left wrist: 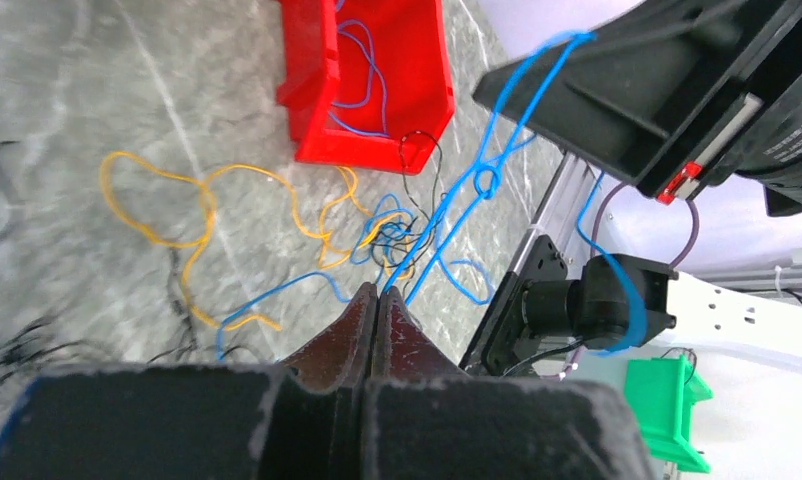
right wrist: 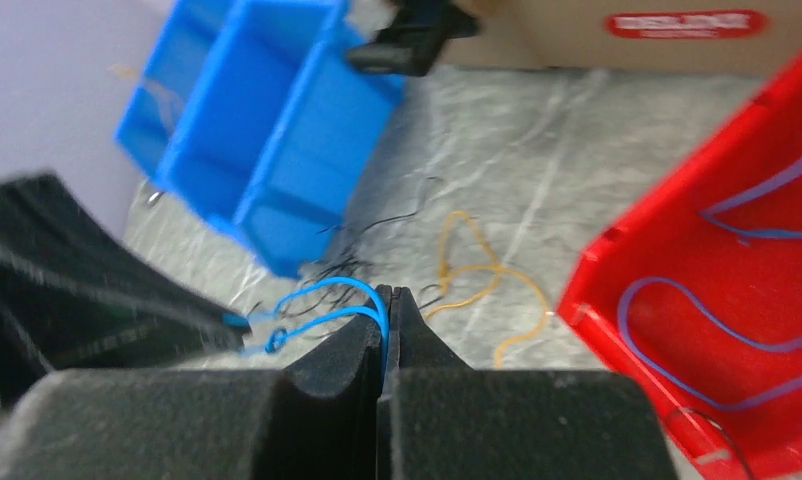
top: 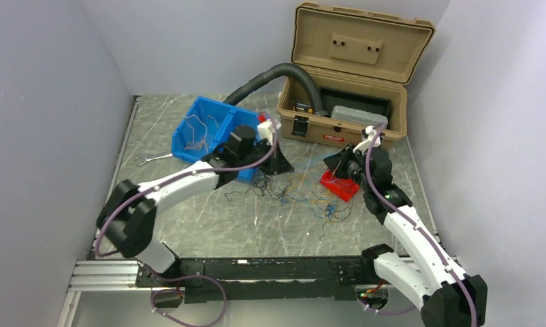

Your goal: Untangle the cables

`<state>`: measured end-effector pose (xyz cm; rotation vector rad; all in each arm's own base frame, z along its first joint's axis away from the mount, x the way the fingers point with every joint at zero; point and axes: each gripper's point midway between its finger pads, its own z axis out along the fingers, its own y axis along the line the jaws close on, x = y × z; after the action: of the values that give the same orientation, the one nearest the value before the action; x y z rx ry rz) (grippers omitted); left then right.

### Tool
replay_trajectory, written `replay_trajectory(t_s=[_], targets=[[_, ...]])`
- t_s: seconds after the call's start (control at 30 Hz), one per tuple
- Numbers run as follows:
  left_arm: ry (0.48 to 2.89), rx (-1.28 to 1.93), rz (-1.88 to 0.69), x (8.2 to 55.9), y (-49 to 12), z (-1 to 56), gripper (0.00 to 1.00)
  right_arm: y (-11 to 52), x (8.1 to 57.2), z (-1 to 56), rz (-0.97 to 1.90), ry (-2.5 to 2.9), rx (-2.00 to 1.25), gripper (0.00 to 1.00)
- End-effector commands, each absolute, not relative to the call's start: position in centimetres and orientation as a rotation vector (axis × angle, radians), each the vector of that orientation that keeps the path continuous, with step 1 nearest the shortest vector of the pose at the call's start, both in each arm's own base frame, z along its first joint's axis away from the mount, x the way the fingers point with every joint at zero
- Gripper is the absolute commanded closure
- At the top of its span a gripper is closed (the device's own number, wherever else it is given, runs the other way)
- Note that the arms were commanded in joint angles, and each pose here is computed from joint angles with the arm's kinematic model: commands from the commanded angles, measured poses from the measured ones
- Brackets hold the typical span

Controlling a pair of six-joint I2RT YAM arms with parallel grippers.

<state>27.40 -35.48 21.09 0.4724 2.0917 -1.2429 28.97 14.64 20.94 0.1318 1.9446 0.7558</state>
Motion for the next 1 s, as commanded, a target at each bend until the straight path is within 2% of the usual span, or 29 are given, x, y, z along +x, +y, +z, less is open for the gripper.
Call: replay_trajectory(t_s=[0.0, 0.43, 0.7, 0.77, 0.9, 0.97], targets=[[2.015, 0.435, -1.347, 27.7, -40.6, 20.1, 1.0, 9.6, 31.4, 19.2, 0.523, 1.931, 0.428, 1.0], [2.084, 0.534, -1.274, 30.8, -50.0, 14.1, 1.0, -0.2, 36.1, 16.5, -0.036, 1.756, 0.695, 1.0], [2.148, 0.585, -1.195, 30.9, -52.4, 10.7, 1.0, -4.2, 36.6, 10.9, -0.325, 1.818, 0.943, 1.0], [2.164, 0.591, -1.183, 30.7, -52.3, 10.0, 0.94, -4.7, 36.8, 9.9, -0.376, 1.854, 0.986, 1.0], [2.174, 0.604, -1.133, 30.4, -51.1, 9.9, 0.72, -4.9, 37.2, 8.8, -0.449, 1.913, 1.027, 1.0], [2.141, 0.603, -1.099, 30.3, -49.8, 11.6, 0.6, -4.9, 37.1, 8.2, -0.472, 1.946, 1.047, 1.0]])
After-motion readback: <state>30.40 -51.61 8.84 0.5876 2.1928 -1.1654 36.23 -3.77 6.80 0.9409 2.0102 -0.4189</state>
